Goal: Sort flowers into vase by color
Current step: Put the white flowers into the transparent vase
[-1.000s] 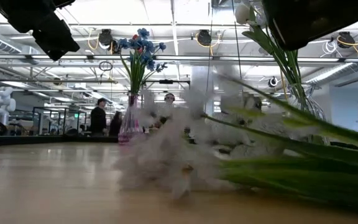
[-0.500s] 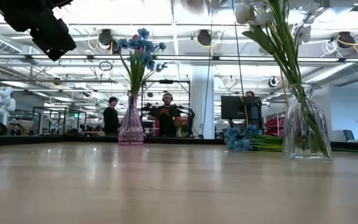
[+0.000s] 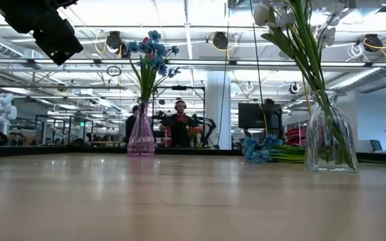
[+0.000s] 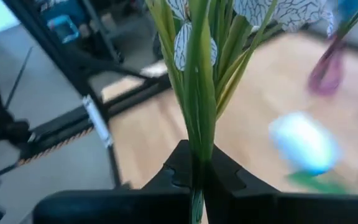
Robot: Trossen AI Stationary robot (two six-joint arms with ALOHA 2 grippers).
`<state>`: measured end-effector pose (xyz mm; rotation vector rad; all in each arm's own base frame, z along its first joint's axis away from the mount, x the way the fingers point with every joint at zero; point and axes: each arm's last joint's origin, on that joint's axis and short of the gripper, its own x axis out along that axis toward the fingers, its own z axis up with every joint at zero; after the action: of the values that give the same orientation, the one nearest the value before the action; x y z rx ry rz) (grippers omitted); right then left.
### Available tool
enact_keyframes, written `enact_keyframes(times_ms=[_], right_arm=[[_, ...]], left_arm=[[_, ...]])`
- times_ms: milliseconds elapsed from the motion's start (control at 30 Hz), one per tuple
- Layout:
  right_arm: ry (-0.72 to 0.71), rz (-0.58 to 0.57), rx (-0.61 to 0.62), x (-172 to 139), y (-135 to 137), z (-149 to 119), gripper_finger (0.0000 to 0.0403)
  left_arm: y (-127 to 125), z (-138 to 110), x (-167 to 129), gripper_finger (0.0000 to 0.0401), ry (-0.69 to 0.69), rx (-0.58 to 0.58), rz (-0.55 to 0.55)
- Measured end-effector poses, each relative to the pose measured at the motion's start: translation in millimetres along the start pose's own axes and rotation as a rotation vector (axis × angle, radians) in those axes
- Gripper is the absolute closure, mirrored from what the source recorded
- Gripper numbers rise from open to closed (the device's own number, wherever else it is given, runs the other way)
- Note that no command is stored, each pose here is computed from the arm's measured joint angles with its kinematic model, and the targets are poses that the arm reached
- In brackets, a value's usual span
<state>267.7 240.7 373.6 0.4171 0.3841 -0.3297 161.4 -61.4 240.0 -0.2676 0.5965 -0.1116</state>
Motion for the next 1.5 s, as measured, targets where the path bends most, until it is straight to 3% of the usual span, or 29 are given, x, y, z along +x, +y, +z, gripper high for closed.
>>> enact_keyframes(times_ms=[233, 567, 767, 967, 1067, 1500], right_arm=[[-0.114, -0.115, -0.087, -37, -22, 8, 0.0400], [-0.250, -0.279, -0.135, -62, -62, -16, 0.0399], [-0.320, -0.264, -0.052, -58, -98, -42, 0.0400], [-0.494, -0.181, 0.032, -58, -141, -63, 0.0401], [-0.517, -0.161, 0.046, -60, -158, -68, 0.0401], [-0.485, -0.106, -0.065, -97, -204, -42, 0.0402]], left_arm=[[0, 0, 0, 0.0256, 0.001, 0.000, 0.000], [1, 2, 0, 0.0256, -0.041, -0.010, 0.056], [-2, 9, 0, 0.0256, -0.114, -0.017, 0.029], [-1, 13, -1, 0.0256, -0.175, -0.027, 0.072], [-1, 13, -1, 0.0256, -0.184, -0.030, 0.093], [0, 18, -2, 0.0256, -0.252, -0.053, 0.153]])
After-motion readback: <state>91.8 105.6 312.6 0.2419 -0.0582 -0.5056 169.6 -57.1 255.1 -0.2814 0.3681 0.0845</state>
